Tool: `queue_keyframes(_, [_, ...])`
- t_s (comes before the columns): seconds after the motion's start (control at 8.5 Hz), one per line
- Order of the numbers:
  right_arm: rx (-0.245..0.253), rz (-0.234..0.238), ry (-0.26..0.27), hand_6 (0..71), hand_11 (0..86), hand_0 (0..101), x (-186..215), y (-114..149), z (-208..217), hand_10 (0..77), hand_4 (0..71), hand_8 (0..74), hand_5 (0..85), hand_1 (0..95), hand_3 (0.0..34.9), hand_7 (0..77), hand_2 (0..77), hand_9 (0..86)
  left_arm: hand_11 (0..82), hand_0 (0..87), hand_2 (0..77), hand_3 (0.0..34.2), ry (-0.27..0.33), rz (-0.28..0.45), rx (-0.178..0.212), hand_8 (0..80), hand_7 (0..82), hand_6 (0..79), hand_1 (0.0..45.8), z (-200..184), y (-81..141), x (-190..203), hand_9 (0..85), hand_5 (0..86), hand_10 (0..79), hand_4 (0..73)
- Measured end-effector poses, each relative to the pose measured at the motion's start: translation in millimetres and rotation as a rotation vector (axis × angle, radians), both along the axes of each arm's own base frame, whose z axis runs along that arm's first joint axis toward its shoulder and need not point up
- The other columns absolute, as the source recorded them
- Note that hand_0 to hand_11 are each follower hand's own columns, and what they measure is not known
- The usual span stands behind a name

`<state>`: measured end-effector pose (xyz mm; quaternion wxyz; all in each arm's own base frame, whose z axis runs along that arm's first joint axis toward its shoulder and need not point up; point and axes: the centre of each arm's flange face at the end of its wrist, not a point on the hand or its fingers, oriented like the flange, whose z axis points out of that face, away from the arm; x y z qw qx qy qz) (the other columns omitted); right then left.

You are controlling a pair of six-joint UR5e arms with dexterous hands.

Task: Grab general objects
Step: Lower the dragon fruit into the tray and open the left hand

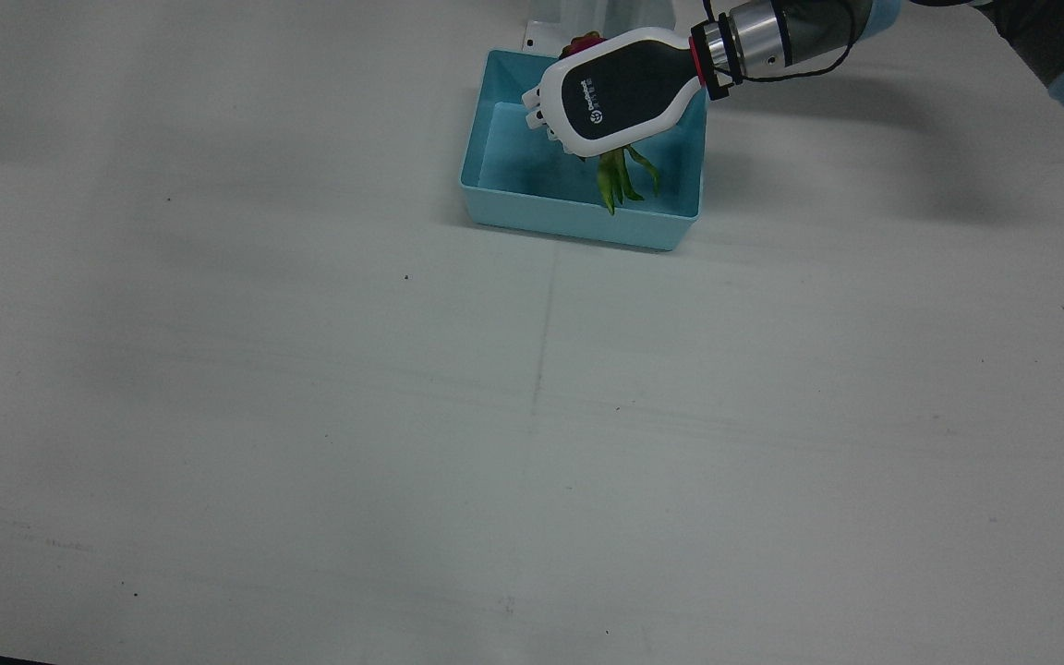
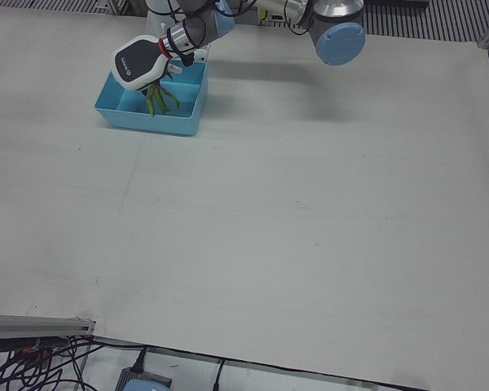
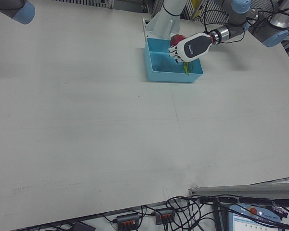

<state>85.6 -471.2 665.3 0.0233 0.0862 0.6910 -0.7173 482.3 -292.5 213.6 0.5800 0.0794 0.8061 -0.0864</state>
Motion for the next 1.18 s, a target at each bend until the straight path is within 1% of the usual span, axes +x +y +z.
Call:
queue_keyframes(0.12, [0.000,0.000,0.000,0.0,0.5,0,0.0,0.0,0.0,0.0,0.0,0.0,0.0,40.4,0.0,0.0,77.4,0.5,70.9,80.5,4.4,0.0,0.007,0.027,0.010,69.8,62.7,50.7,0.0,-2.9,3.7,-2.0,79.6,69.8,67.1,27.3])
queue_keyframes(0.24, [0.000,0.000,0.000,0.0,0.5,0,0.0,0.0,-0.2,0.0,0.0,0.0,0.5,40.4,0.0,0.0,77.4,0.5,71.4,76.0,4.4,0.0,0.011,0.051,0.017,60.0,62.2,50.2,0.0,-5.0,6.7,-3.1,79.1,69.3,57.3,27.3])
queue_keyframes(0.35, [0.000,0.000,0.000,0.0,0.0,0,0.0,0.0,-0.2,0.0,0.0,0.0,0.0,40.4,0.0,0.0,77.4,0.5,43.1,63.4,4.4,0.0,0.011,0.064,0.020,45.8,61.6,50.7,0.0,-5.6,8.2,-3.9,68.7,64.4,45.3,28.4])
queue_keyframes(0.47, [0.000,0.000,0.000,0.0,0.5,0,0.0,0.0,-0.2,0.0,0.0,0.0,0.0,40.4,0.0,0.0,77.4,0.5,36.0,55.9,2.2,0.0,0.011,0.069,0.021,31.6,62.2,51.8,0.0,-6.5,8.4,-5.2,15.3,54.0,32.2,32.2])
queue_keyframes(0.59, [0.000,0.000,0.000,0.0,0.5,0,0.0,0.0,-0.1,0.0,0.0,0.0,0.0,40.4,0.0,0.0,77.4,0.5,24.5,48.5,0.0,0.0,0.010,0.069,0.020,6.0,60.0,46.4,0.0,-8.8,7.2,-7.2,6.5,32.2,8.7,35.5])
queue_keyframes(0.71, [0.000,0.000,-0.001,0.0,0.5,0,0.0,-0.1,-0.3,0.0,0.0,0.0,0.0,40.4,0.0,0.0,77.4,0.5,24.5,48.3,0.5,0.0,0.009,0.067,0.018,2.7,50.2,36.0,0.5,-12.0,5.9,-10.5,4.9,22.4,8.7,26.7])
queue_keyframes(0.82, [0.001,0.000,-0.001,0.0,0.5,0,0.0,-0.2,-0.6,0.0,0.0,0.0,0.0,40.4,0.0,0.0,77.4,0.5,11.4,48.3,0.5,0.0,0.011,0.061,0.011,2.7,50.2,36.0,0.5,-14.5,1.4,-16.3,4.9,22.4,4.9,26.7])
queue_keyframes(0.94, [0.002,0.000,-0.001,0.0,0.5,0,0.0,-0.3,-0.8,0.0,0.0,0.0,0.5,40.4,0.0,0.0,77.4,0.5,8.7,47.6,0.5,0.0,0.013,0.063,0.009,4.9,39.3,24.5,0.5,-16.2,-6.1,-24.0,4.9,20.7,6.0,17.4])
queue_keyframes(1.06, [0.002,0.000,-0.001,0.0,0.5,0,0.0,-0.3,-0.8,0.0,0.0,0.0,0.0,40.4,0.0,0.0,77.4,0.5,1.6,34.2,0.5,0.0,0.015,0.064,0.012,7.1,28.9,10.4,0.5,-17.3,-15.5,-32.9,4.9,20.7,3.3,14.2])
queue_keyframes(1.18, [0.002,0.000,-0.001,0.0,0.5,0,0.0,-0.3,-0.8,0.0,0.0,0.0,0.0,40.4,0.0,0.0,77.4,0.5,2.7,42.2,0.5,0.0,0.018,0.065,0.007,7.1,3.3,4.9,0.5,-18.6,-23.6,-40.7,4.4,19.1,2.7,13.1])
